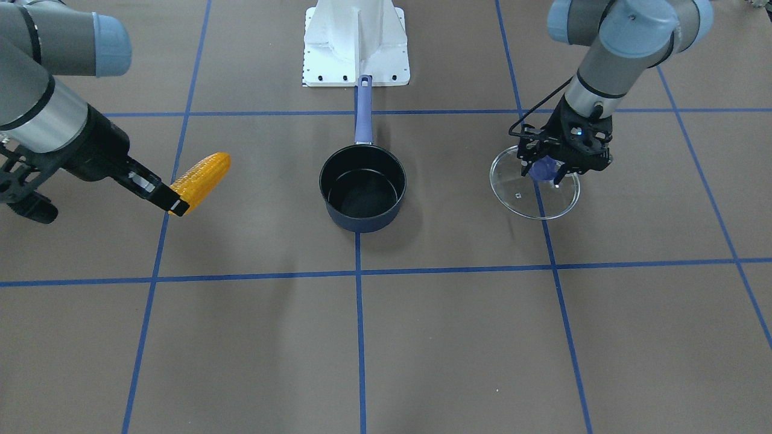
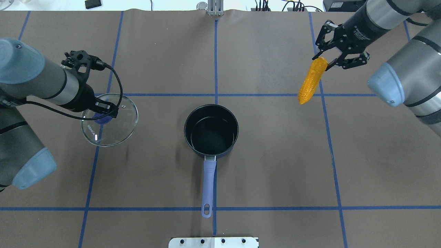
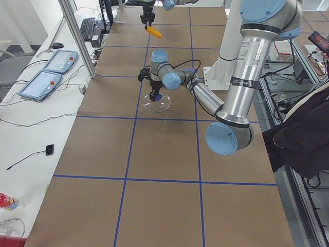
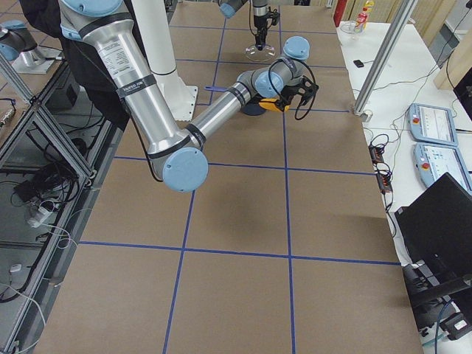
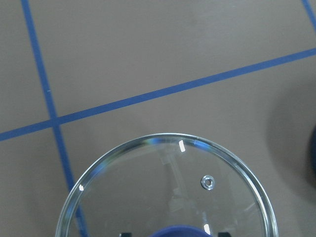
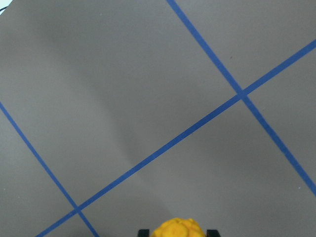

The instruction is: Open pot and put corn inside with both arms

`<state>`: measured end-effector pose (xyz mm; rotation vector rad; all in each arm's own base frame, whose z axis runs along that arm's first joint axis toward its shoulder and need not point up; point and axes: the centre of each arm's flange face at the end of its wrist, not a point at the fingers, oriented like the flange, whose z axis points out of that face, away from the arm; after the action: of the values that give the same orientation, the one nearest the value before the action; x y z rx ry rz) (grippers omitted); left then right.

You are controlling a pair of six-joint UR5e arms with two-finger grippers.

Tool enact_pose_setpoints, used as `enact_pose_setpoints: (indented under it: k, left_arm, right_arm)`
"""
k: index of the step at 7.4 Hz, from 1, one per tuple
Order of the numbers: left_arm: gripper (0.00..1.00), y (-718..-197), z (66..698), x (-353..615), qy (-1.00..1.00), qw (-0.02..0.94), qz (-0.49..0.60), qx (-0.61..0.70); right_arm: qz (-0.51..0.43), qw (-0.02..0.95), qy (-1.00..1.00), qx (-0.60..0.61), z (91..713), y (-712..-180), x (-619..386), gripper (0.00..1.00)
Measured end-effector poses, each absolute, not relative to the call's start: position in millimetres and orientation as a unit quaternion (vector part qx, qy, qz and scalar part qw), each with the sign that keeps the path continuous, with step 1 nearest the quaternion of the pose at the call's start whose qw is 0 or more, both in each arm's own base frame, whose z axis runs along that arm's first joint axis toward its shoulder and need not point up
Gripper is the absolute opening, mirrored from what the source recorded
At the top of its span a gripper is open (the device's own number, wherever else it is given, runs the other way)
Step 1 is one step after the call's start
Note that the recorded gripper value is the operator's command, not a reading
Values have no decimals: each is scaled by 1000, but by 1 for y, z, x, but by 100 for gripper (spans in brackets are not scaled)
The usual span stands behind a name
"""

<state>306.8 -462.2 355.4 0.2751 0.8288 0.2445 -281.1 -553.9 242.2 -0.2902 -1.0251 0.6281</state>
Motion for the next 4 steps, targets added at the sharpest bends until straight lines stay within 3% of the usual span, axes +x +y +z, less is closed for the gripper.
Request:
enact_pose_setpoints:
  k: [4]
  left_arm:
    - [49,-482,474,260,412,889,141,141]
  right_arm:
    - [306,814,-476,-129,190,-520,-370,46]
